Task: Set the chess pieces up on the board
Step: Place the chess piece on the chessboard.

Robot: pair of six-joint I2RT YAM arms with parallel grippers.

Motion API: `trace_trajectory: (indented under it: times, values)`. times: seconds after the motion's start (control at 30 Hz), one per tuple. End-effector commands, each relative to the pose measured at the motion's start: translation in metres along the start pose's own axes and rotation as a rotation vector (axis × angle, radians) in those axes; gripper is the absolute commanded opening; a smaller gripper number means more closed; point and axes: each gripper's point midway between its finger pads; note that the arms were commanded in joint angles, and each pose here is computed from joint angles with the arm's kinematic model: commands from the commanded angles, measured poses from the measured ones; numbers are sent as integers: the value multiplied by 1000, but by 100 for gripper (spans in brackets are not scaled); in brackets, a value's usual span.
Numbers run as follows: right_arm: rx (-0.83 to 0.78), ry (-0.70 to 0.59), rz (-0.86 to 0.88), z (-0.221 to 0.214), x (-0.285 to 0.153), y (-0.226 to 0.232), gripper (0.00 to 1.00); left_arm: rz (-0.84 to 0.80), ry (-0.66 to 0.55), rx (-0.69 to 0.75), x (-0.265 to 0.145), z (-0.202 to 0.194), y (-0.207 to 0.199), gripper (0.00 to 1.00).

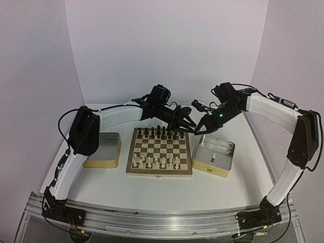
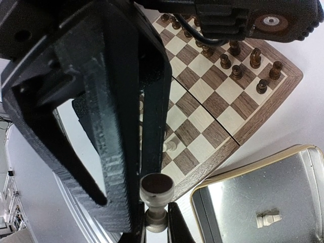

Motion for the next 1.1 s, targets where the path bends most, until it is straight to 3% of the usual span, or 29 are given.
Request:
trace_trajectory:
  times: [0.0, 0.13, 0.23, 0.3, 0.43, 0.5, 0.67, 0.8, 1.07]
  values:
    - [-45, -30, 21, 10, -7, 13, 0, -30, 5, 99, -2, -12, -28, 22]
    - [-47, -32, 21, 10, -8, 14, 0, -30, 4, 99, -2, -12, -27, 11]
    - [-47, -29, 20, 9, -8, 15, 0, -28, 3, 98, -2, -13, -26, 8]
    - [-49, -30, 18, 9, -8, 15, 0, -25, 0, 97, -2, -13, -25, 12]
    - [-48, -30, 21, 8, -9, 16, 0, -19, -17, 99, -3, -11, -25, 35]
    - [-50, -31, 22, 9, -9, 18, 0, -16, -30, 101, -3, -8, -25, 38]
    - [-50, -36, 23, 9, -11, 19, 0, -4, -52, 103, -4, -4, -23, 36]
    - [-47, -31, 21, 8, -10, 19, 0, -1, -58, 103, -5, -2, -22, 27]
    - [-44, -30, 25, 7, -9, 20, 0, 2, -81, 110, -11, 0, -24, 27]
Point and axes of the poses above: each gripper's point midway between its finger pads, its own x axis out along the fingers, its own y axis along the line the jaws close on, z = x × y, and after that the axes turned 14 degrees about -x, right-handed
